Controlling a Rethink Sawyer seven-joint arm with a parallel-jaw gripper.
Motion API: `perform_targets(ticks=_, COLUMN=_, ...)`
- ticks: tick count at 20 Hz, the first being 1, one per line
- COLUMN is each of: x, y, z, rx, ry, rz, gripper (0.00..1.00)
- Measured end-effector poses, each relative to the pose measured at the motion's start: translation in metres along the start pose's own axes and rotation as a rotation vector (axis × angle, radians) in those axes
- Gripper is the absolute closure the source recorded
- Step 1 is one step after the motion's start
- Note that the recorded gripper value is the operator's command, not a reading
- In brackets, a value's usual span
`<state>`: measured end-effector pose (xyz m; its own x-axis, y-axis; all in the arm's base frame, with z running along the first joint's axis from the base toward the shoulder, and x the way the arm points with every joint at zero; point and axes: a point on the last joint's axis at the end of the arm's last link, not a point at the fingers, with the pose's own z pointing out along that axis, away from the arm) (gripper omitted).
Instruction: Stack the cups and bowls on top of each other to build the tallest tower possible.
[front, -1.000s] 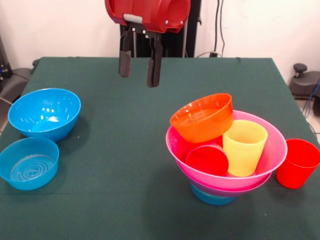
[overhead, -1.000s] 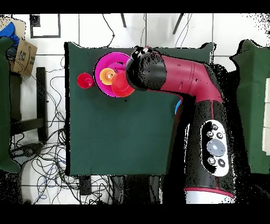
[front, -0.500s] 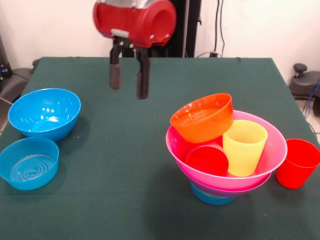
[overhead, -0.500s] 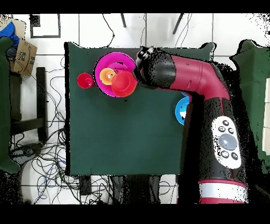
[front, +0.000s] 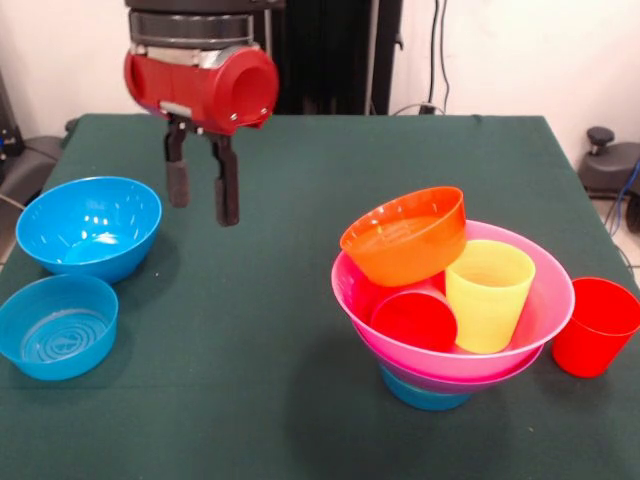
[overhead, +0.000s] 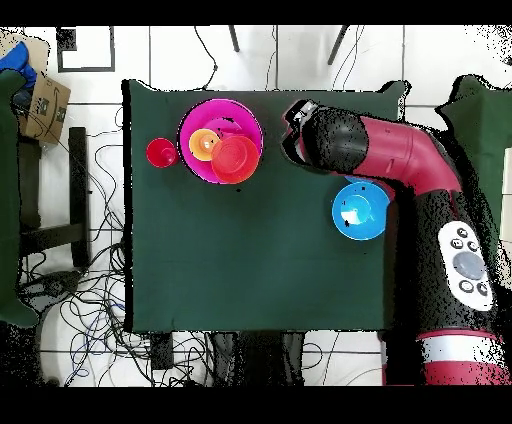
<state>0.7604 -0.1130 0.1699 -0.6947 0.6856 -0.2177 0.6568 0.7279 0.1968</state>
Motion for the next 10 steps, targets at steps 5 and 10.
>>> perform_targets(ticks=5, x=0.003, y=-0.017, z=0.013, rx=0.0, ry=0.024, rz=-0.054, gripper=0.0)
perform_targets(ticks=10, x=0.012, y=-0.022, z=0.027, rx=-0.005, ry=0.033, rz=-0.079, gripper=0.0)
